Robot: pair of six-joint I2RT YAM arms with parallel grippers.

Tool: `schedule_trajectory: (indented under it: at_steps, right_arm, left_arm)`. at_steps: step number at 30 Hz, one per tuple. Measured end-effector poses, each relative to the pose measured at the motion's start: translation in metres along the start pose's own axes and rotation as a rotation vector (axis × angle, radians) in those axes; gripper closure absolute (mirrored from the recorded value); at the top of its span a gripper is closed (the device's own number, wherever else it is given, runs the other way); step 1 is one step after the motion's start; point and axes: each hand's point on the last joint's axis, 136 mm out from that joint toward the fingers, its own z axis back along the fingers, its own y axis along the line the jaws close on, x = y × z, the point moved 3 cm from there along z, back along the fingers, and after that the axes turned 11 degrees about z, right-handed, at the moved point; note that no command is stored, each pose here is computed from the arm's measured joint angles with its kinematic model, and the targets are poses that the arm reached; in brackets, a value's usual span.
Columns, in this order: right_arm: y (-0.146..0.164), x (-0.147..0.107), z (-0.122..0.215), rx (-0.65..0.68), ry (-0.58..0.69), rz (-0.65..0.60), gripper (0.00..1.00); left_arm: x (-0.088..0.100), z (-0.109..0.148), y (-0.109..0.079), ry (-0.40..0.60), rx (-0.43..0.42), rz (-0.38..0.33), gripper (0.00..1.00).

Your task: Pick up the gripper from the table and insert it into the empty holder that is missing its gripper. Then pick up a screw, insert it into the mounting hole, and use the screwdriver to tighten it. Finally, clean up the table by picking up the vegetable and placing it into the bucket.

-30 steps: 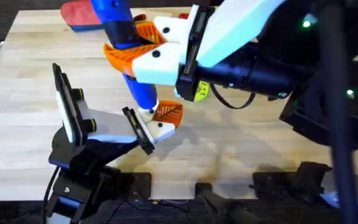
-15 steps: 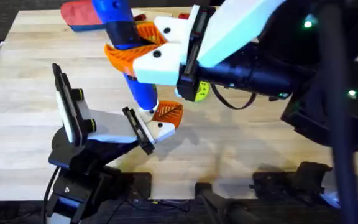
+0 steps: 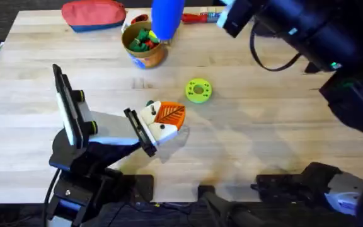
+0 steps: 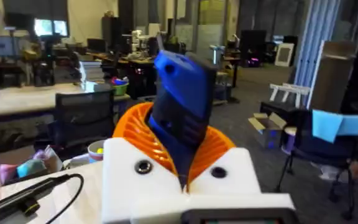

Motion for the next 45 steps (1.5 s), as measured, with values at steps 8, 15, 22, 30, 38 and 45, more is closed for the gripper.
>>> schedule_trajectory:
  at_steps: [8, 15, 22, 30, 38, 45]
  right_arm:
    - [-0.046, -0.099, 0.011, -0.101, 0.389, 0.152, 0.997]
    - [-0.128, -0.219, 0.055, -0.263, 0.918, 0.567, 0.997]
    - [-0.157, -0.314, 0.104, -0.097, 1.353, 0.907, 0.997]
    - [-0.139, -0.37, 0.128, 0.193, 1.534, 1.073, 0.997]
    - [-0.13, -0.368, 0.123, 0.171, 1.537, 1.02, 0.655]
    - [-0.118, -0.347, 0.126, 0.118, 1.552, 0.892, 0.013]
  left_arm:
    - [0.0, 0.0, 0.0, 0.0, 0.0, 0.0, 0.996]
    - [0.0, 0.0, 0.0, 0.0, 0.0, 0.0, 0.996]
    - [0.0, 0.0, 0.0, 0.0, 0.0, 0.0, 0.996]
    - [0.0, 0.0, 0.0, 0.0, 0.0, 0.0, 0.996]
    - [0.0, 0.0, 0.0, 0.0, 0.0, 0.0, 0.996]
    - [0.0, 0.0, 0.0, 0.0, 0.0, 0.0, 0.996]
